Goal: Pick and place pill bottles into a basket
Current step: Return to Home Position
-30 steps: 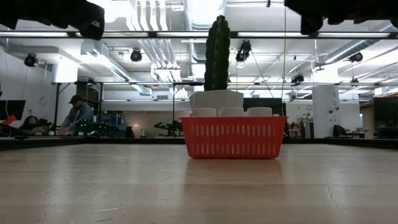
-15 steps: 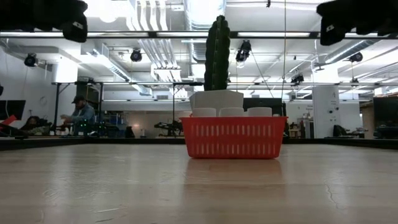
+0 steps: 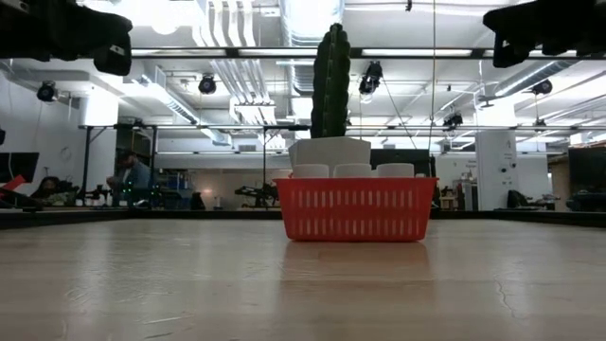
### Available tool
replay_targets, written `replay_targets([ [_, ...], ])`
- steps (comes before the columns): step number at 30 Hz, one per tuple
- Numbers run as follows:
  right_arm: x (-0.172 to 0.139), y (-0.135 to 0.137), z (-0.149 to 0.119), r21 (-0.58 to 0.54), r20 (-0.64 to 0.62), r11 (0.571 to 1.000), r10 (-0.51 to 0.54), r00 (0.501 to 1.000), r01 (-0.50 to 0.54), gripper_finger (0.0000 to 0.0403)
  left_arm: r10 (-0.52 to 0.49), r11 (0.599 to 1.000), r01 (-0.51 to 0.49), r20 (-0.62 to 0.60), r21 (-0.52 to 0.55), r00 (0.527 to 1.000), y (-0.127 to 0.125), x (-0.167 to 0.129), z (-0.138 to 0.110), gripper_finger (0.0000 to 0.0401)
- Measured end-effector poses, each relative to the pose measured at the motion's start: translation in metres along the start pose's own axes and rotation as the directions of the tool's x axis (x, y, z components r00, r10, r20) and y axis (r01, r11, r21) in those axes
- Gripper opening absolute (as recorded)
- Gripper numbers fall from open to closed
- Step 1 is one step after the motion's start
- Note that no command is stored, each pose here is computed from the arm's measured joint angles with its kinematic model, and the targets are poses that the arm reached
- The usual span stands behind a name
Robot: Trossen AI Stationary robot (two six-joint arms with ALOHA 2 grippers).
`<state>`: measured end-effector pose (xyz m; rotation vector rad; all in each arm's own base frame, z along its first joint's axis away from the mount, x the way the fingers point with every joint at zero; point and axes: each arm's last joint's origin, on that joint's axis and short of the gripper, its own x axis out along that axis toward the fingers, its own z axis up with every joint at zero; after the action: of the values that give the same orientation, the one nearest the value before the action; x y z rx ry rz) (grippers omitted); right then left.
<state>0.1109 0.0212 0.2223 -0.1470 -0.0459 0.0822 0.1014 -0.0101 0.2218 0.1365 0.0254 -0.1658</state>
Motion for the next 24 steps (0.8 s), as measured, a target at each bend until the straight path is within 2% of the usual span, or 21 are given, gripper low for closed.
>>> replay_targets([
  [14, -0.004, -0.023, -0.006, -0.037, -0.043, 0.98, -0.197, 0.979, 0.195, 0.0008, 0.057, 0.998, -0.057, -0.007, 0.026, 0.998, 0.002, 0.0, 0.0, 0.0],
  [20, -0.004, -0.026, -0.01, -0.017, -0.038, 0.99, -0.143, 0.989, 0.142, 0.0008, 0.092, 0.995, -0.091, -0.015, 0.035, 0.996, 0.002, 0.0, -0.005, 0.0],
  [24, -0.004, -0.028, -0.016, 0.014, -0.04, 0.986, -0.163, 0.986, 0.163, 0.0008, 0.098, 0.995, -0.098, 0.007, 0.029, 0.995, 0.001, 0.001, -0.012, 0.0],
])
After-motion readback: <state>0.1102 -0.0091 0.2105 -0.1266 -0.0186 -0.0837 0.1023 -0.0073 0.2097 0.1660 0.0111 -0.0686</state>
